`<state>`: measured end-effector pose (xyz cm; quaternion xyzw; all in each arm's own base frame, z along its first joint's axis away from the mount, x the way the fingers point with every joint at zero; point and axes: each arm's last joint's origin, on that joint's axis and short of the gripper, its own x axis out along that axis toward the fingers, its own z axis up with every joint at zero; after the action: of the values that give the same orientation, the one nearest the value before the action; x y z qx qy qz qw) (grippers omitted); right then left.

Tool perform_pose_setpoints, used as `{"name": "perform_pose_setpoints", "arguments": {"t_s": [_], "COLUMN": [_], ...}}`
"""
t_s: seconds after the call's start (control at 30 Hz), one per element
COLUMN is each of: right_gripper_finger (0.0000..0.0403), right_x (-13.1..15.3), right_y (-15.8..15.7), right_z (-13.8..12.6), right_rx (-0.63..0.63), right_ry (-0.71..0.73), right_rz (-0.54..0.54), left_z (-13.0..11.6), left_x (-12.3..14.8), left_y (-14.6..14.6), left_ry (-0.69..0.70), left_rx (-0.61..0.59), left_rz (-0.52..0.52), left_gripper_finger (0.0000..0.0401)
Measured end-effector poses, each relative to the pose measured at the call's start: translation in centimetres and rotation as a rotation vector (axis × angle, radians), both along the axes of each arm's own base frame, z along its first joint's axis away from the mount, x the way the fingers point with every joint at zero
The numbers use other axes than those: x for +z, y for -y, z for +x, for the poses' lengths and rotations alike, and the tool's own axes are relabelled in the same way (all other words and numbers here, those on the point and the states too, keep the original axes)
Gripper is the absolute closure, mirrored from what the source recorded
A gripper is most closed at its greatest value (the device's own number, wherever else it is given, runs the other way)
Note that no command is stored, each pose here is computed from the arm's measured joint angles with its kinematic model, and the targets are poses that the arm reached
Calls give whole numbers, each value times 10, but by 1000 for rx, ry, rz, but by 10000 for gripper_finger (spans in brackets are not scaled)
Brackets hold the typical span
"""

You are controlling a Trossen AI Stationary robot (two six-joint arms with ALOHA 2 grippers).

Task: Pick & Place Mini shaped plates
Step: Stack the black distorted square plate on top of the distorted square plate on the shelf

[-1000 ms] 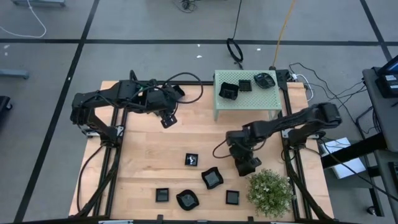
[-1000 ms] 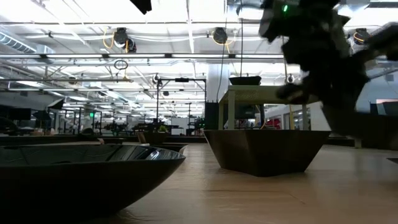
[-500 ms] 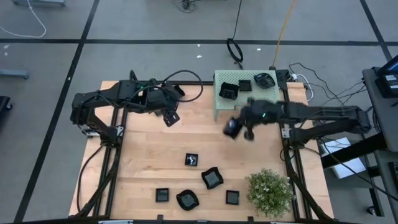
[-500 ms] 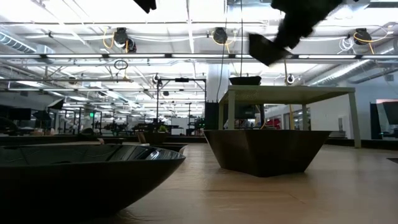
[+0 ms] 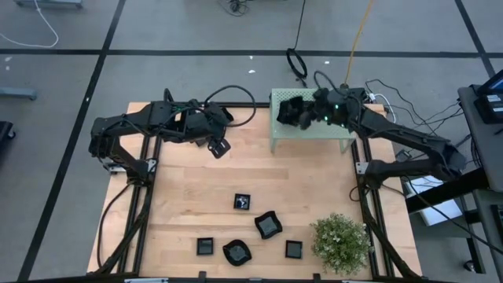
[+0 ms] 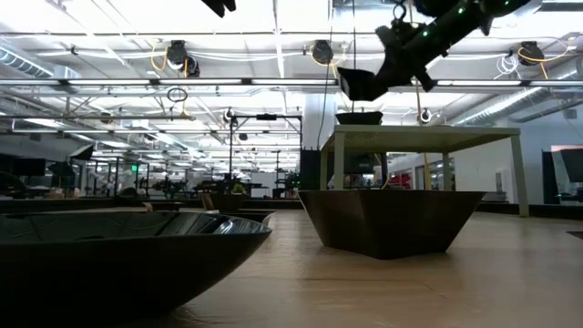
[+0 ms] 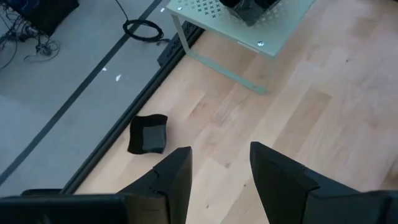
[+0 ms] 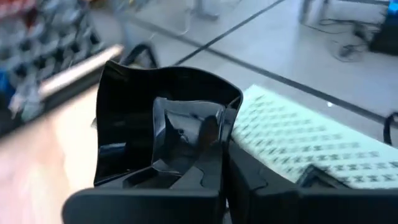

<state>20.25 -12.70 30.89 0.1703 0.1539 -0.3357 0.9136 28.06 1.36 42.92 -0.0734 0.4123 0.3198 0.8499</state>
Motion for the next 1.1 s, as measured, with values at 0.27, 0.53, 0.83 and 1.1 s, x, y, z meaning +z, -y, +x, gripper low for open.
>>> {"name": "perform_pose_setpoints", "arguments": {"t_s": [0.27, 0.53, 0.83, 1.1], "right_gripper_finger": [403, 403, 403, 402], "right_x": [-19, -23, -25, -25], "right_y": [18, 15, 10, 10], "right_z": [11, 18, 9, 9], "right_rx": [-131, -207, -294, -310], "right_ry": [184, 199, 179, 194], "right_rz": [360, 378, 447, 463], "left_z": [0, 0, 0, 0], "left_x": [0, 0, 0, 0], "left_y": [0, 0, 0, 0], "left_ry": [27, 23, 20, 20], "left_rx": [42, 35, 31, 31], "left_rz": [-25, -21, -19, -18], "left_gripper_finger": [235, 235, 235, 235]}}
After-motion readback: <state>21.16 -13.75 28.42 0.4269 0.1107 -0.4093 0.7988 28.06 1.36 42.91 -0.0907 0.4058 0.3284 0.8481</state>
